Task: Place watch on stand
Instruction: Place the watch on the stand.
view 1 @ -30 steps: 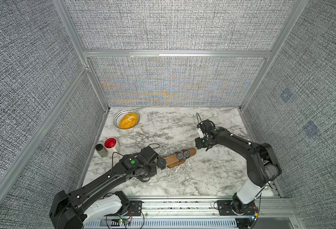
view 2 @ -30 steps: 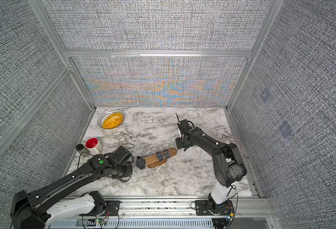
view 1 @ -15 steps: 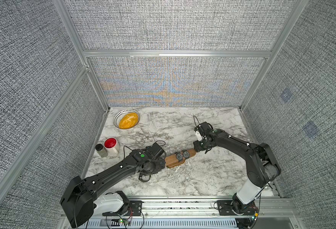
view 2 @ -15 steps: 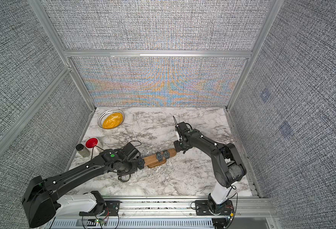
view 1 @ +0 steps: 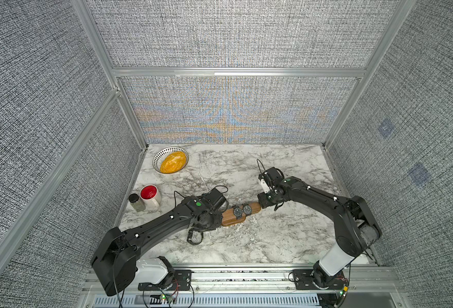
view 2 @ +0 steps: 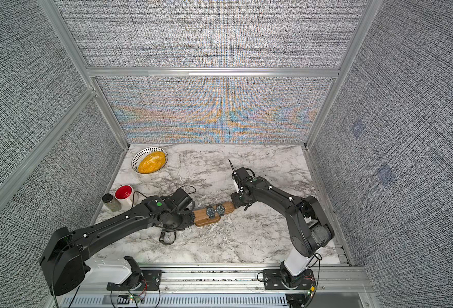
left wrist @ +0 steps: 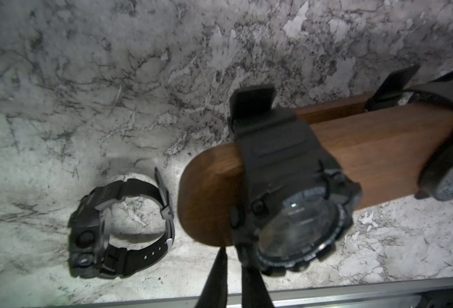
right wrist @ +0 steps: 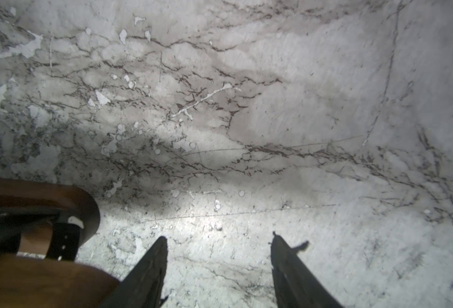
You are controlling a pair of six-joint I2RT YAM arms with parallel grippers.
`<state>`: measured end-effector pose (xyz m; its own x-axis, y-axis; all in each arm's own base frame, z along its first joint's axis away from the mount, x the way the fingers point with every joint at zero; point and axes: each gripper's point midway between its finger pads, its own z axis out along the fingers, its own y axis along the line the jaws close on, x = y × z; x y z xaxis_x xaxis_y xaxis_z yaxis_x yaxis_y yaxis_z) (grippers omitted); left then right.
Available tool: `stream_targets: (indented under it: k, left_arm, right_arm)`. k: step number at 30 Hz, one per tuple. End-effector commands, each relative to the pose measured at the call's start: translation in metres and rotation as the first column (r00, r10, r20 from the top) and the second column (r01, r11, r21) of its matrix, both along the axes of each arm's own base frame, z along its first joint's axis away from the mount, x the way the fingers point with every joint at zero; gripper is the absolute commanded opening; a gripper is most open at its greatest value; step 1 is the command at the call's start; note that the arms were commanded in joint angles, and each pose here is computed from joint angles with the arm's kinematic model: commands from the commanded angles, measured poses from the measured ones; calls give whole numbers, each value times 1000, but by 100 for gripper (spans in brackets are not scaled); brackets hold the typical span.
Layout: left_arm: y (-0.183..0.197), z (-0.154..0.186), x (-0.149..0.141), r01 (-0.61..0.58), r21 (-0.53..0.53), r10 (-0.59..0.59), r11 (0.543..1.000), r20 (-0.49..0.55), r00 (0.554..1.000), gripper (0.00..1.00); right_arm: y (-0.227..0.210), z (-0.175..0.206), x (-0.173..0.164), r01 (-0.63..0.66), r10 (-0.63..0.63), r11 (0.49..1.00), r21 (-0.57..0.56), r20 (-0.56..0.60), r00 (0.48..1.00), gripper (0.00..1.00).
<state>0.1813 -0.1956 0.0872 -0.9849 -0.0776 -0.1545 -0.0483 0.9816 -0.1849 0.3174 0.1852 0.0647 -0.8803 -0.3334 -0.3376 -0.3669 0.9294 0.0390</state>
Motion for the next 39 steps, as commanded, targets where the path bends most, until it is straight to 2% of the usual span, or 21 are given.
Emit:
stream_targets:
  k: [1,12,16,21,24,27,29,33,36,39]
  left_arm:
    - [-8,3,8,30,-26,-29,999,32,999,14]
    - [-30,-1,15,86,-89,-83,992,34,996,14]
    - [-35,5,19,97,-111,-91,989,63,994,14]
    - [-24,15,19,109,-67,-104,992,83,991,16]
    - [-1,24,13,96,5,-96,995,96,991,30]
    - [32,38,3,39,79,-49,996,132,990,58]
    - [55,45,-8,-13,113,-4,994,146,989,71]
    - [82,45,-27,-84,83,68,993,185,980,82]
    - [98,39,-36,-157,47,144,986,210,967,97]
    - [115,29,-47,-225,52,210,973,207,956,99]
  right_arm:
    - [4,-1,-9,11,-11,1000,22,-17,1000,64]
    - [8,-3,-26,43,-41,998,53,-39,998,64]
    - [4,1,-29,69,-67,996,51,-39,997,64]
    - [-21,1,-33,176,-177,984,-30,-34,984,73]
    - [-40,6,-36,257,-259,964,-66,-10,966,77]
    - [-47,26,-38,306,-306,952,-18,28,952,78]
    - [-46,47,-39,330,-332,943,42,57,942,79]
    - [-23,85,-46,330,-353,918,220,69,933,79]
    - [4,101,-60,327,-359,892,311,50,932,78]
    - [31,106,-78,329,-360,880,343,31,932,79]
